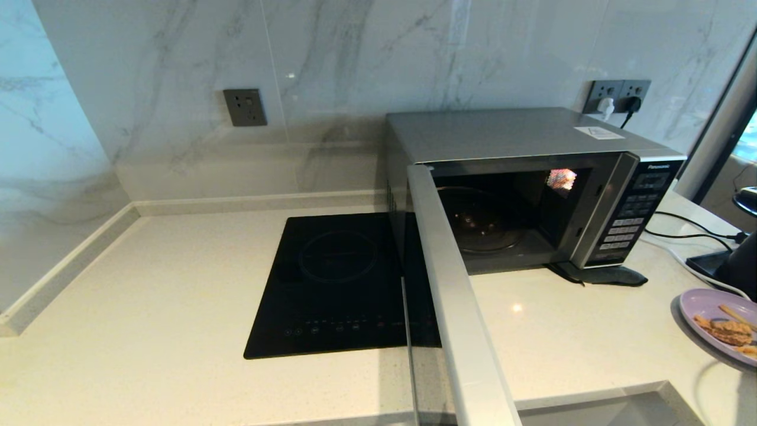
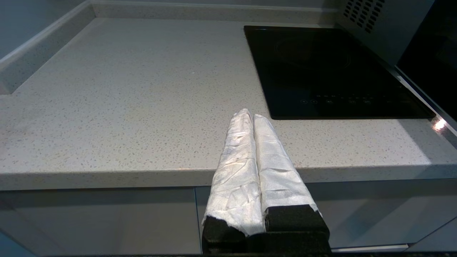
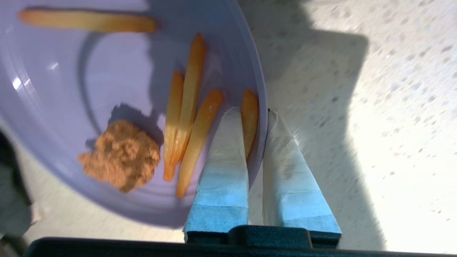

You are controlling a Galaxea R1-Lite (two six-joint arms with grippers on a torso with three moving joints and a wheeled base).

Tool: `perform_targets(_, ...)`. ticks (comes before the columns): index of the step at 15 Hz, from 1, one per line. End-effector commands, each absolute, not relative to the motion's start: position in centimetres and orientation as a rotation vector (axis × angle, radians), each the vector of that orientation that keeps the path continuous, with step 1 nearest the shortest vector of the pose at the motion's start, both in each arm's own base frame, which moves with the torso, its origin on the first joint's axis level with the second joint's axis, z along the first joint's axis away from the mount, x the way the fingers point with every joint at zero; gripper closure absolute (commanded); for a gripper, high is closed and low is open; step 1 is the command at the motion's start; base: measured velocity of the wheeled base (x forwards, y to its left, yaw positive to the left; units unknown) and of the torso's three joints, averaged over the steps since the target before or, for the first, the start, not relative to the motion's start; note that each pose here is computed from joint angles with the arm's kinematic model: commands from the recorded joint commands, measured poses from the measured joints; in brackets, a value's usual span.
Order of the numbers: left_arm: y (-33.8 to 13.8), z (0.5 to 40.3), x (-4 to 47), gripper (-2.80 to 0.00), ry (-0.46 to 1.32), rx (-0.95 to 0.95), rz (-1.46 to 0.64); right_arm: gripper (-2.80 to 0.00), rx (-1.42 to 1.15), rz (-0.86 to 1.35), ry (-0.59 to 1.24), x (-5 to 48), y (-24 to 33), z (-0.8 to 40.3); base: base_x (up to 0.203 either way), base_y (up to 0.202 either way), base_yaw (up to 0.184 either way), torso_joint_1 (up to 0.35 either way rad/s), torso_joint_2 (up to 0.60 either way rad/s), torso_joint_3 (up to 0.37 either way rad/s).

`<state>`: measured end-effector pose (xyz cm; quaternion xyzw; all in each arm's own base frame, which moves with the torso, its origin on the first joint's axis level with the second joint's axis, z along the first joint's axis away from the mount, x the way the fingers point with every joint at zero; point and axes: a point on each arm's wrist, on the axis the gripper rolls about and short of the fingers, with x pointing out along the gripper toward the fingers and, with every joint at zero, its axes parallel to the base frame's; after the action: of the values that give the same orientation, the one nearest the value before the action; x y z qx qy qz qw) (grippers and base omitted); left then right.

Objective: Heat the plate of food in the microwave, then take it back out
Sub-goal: Put the plate in the microwave oven

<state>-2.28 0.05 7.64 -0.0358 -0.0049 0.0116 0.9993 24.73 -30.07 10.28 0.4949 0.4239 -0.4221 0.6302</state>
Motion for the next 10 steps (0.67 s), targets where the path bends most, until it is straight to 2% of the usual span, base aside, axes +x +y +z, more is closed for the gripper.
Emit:
perform_targets(1,0.0,7.6,-2.3,0.00,-0.009,-0.072,0.024,0.00,1.136,-0.943,0.943,24.2,-29.4,11.8,0.000,0.000,0.000,0.000,0.00,0.000)
perform_targets(10,0.0,7.6,-2.3,0.00,-0.009,-0.072,0.024,0.00,1.176,-0.776,0.885,23.1,-27.6,14.5,0.000,0.000,0.000,0.000,0.00,0.000)
